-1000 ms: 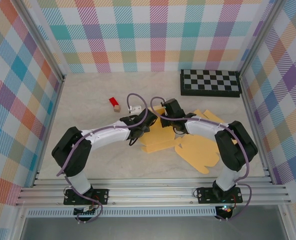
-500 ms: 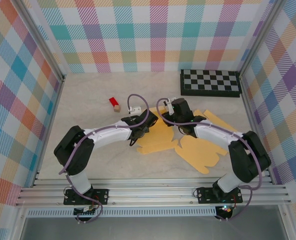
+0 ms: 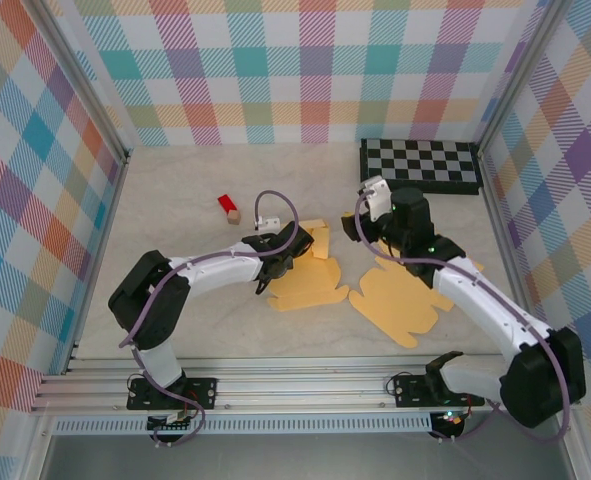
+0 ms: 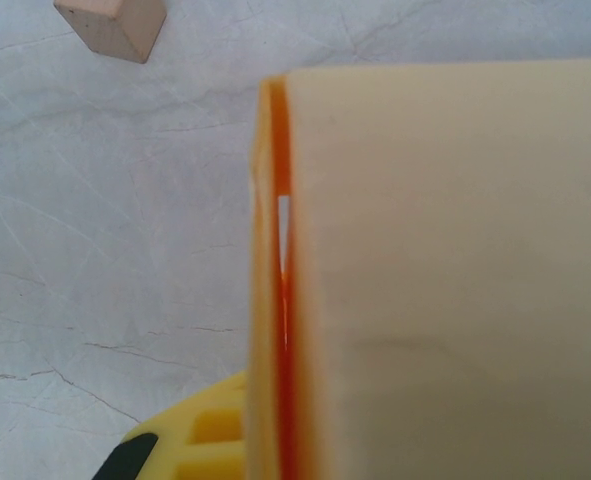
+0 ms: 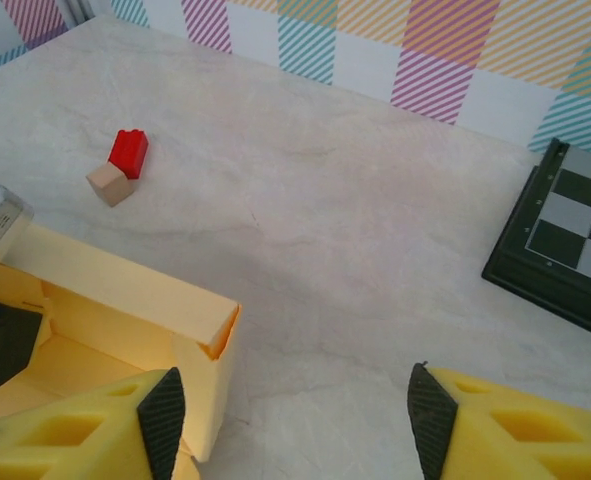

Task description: Fold the paper box

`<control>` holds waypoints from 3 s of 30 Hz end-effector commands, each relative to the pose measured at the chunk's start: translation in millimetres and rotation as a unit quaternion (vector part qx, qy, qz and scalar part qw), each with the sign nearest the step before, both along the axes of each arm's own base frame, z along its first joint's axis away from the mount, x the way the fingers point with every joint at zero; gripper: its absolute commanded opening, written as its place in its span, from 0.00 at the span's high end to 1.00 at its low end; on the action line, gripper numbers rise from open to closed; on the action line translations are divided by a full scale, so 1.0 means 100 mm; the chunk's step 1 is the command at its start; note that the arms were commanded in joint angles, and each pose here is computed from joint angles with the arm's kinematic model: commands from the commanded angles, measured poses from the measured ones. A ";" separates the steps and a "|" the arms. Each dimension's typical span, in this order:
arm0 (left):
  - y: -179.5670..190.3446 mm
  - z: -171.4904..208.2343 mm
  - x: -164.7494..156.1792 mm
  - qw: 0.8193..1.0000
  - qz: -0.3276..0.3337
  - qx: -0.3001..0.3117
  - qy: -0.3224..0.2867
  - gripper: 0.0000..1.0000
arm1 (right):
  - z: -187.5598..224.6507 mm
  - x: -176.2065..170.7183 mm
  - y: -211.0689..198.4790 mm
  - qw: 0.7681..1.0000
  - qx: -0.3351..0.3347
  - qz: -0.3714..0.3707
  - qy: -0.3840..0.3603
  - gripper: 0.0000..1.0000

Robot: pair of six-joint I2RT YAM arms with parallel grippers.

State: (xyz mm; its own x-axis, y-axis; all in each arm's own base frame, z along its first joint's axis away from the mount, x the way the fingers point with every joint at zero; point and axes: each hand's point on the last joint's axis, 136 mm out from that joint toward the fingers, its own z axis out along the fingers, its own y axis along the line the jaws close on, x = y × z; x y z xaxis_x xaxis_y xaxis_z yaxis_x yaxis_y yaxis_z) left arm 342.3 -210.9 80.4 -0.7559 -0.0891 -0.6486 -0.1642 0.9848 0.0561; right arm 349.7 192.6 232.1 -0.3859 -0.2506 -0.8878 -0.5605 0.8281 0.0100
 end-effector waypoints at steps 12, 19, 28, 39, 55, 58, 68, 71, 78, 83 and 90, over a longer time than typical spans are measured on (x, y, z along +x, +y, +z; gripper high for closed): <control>0.02 0.15 0.01 1.000 0.005 -0.026 -0.009 1.00 | -0.94 0.07 0.39 0.988 0.088 0.050 0.118 0.38; -0.02 0.13 0.02 0.999 0.004 -0.034 -0.004 1.00 | -1.02 0.09 0.61 0.988 0.078 0.064 0.117 0.39; -0.10 0.11 0.01 0.998 -0.002 -0.055 0.005 1.00 | -1.05 0.29 0.66 0.991 0.081 0.026 0.107 0.48; -0.17 0.12 -0.01 0.997 -0.003 -0.079 0.013 1.00 | -1.09 0.36 0.72 0.996 0.036 -0.006 0.087 0.69; -0.18 0.04 0.03 0.997 0.025 -0.077 0.008 1.00 | -1.54 0.43 0.15 0.968 -0.105 -0.220 0.053 1.00; -0.17 -0.04 0.08 0.997 0.034 -0.062 0.007 1.00 | -1.61 0.38 0.19 0.961 -0.130 -0.240 0.037 1.00; -0.11 -0.10 0.09 0.999 0.036 -0.033 0.017 1.00 | -1.80 0.23 0.32 0.967 -0.145 -0.199 0.071 0.89; -0.08 -0.15 0.07 0.999 0.039 -0.029 0.022 1.00 | -1.92 0.13 0.33 0.970 -0.140 -0.180 0.088 0.82; -0.01 -0.20 0.07 0.999 0.043 -0.014 0.029 1.00 | -1.93 -0.05 0.29 0.975 -0.024 -0.164 0.148 0.74; -0.02 -0.20 0.07 0.998 0.045 -0.018 0.031 1.00 | -1.92 0.00 0.35 0.977 -0.038 -0.149 0.148 0.79; -0.05 -0.20 0.05 0.998 0.048 -0.033 0.037 1.00 | -2.03 0.14 0.25 0.970 -0.071 -0.188 0.135 0.97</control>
